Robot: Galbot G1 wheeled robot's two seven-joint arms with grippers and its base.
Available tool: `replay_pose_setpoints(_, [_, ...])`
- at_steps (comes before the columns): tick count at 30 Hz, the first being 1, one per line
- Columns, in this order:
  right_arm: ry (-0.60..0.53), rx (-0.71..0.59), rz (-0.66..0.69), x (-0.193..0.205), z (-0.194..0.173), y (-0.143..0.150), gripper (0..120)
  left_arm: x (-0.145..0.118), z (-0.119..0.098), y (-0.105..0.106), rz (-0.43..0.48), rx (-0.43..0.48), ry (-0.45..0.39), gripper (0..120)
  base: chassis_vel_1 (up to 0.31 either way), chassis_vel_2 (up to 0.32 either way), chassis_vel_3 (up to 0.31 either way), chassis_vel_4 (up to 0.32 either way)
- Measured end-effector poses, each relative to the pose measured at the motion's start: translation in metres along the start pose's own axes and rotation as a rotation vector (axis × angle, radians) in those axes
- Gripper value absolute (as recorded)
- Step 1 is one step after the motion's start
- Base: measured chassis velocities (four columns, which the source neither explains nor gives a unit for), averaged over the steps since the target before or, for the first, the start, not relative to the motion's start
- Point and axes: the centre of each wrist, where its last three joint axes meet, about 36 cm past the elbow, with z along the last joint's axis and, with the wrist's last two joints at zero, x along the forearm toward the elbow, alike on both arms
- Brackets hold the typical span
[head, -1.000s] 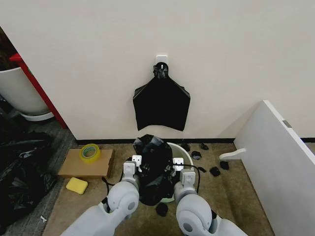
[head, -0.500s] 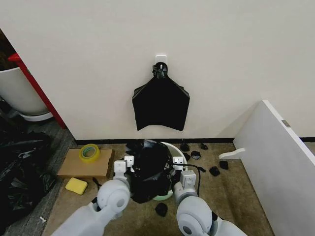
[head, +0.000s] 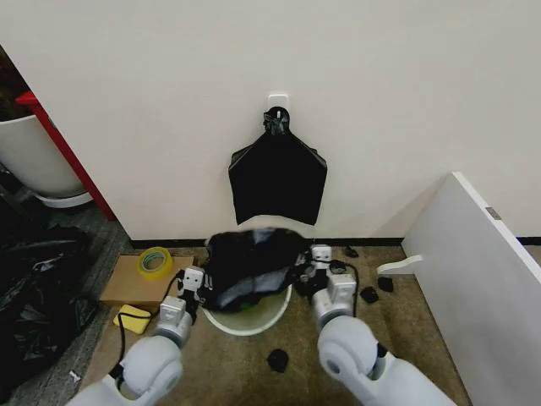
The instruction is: Place the garbage bag over the trash bin.
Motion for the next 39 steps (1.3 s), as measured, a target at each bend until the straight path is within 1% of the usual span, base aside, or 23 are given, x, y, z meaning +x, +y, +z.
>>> replay_pose_setpoints(1, [0.01,-0.003,0.02,-0.001,-0.002,-0.004,0,-0.001,0.003,0.004,0.024,-0.009,-0.042,2,0.0,0.0,0.0,0.0])
replay_pose_setpoints(3, [0.026,-0.006,0.039,-0.002,-0.003,-0.009,0,0.0,0.007,0.007,0.069,-0.007,-0.082,2,0.0,0.0,0.0,0.0])
replay_pose_setpoints(5, [0.061,0.0,0.058,0.001,0.001,-0.013,0,-0.001,0.013,0.011,0.144,0.023,-0.137,2,0.0,0.0,0.0,0.0])
replay_pose_setpoints(6, [0.061,0.0,0.058,0.001,0.001,-0.013,0,-0.001,0.013,0.011,0.144,0.023,-0.137,2,0.0,0.0,0.0,0.0])
replay_pose_setpoints(7, [0.091,0.005,0.059,0.006,0.007,-0.012,0,-0.003,0.012,0.012,0.15,0.054,-0.154,2,0.0,0.0,0.0,0.0])
replay_pose_setpoints(12, [0.152,0.019,0.047,0.021,0.023,-0.008,0,-0.01,0.001,0.015,0.148,0.187,-0.164,2,0.0,0.0,0.0,0.0])
replay_pose_setpoints(13, [0.152,0.019,0.047,0.021,0.023,-0.008,0,-0.01,0.001,0.015,0.148,0.187,-0.164,2,0.0,0.0,0.0,0.0])
replay_pose_setpoints(18, [0.209,0.041,0.04,0.029,0.03,-0.008,0,-0.017,-0.009,0.022,0.147,0.288,-0.151,2,0.0,0.0,0.0,0.0])
replay_pose_setpoints(20, [0.235,0.048,0.015,0.038,0.038,-0.002,0,-0.022,-0.014,0.024,0.143,0.338,-0.144,2,0.0,0.0,0.0,0.0])
replay_pose_setpoints(21, [0.235,0.048,0.015,0.038,0.038,-0.002,0,-0.022,-0.014,0.024,0.143,0.338,-0.144,2,0.0,0.0,0.0,0.0])
replay_pose_setpoints(24, [0.253,0.058,-0.037,0.052,0.051,0.009,0,-0.028,-0.02,0.024,0.132,0.389,-0.138,2,0.0,0.0,0.0,0.0])
replay_pose_setpoints(28, [0.242,0.094,-0.098,0.066,0.072,0.022,0,-0.035,-0.027,0.024,0.111,0.439,-0.127,2,0.0,0.0,0.0,0.0])
replay_pose_setpoints(33, [0.231,0.121,-0.124,0.07,0.085,0.026,0,-0.04,-0.032,0.026,0.101,0.456,-0.128,2,0.0,0.0,0.0,0.0])
replay_pose_setpoints(35, [0.184,0.138,-0.133,0.065,0.09,0.024,10,-0.04,-0.033,0.027,0.099,0.455,-0.128,2,0.0,0.0,0.0,0.0])
replay_pose_setpoints(36, [0.184,0.138,-0.133,0.065,0.09,0.024,10,-0.04,-0.033,0.027,0.099,0.455,-0.128,2,0.0,0.0,0.0,0.0])
replay_pose_setpoints(37, [0.159,0.143,-0.138,0.063,0.093,0.023,11,-0.04,-0.033,0.028,0.099,0.455,-0.127,2,0.0,0.0,0.0,0.0])
replay_pose_setpoints(39, [0.067,0.164,-0.16,0.058,0.101,0.015,20,-0.041,-0.033,0.028,0.098,0.453,-0.127,2,0.0,0.0,0.0,0.0])
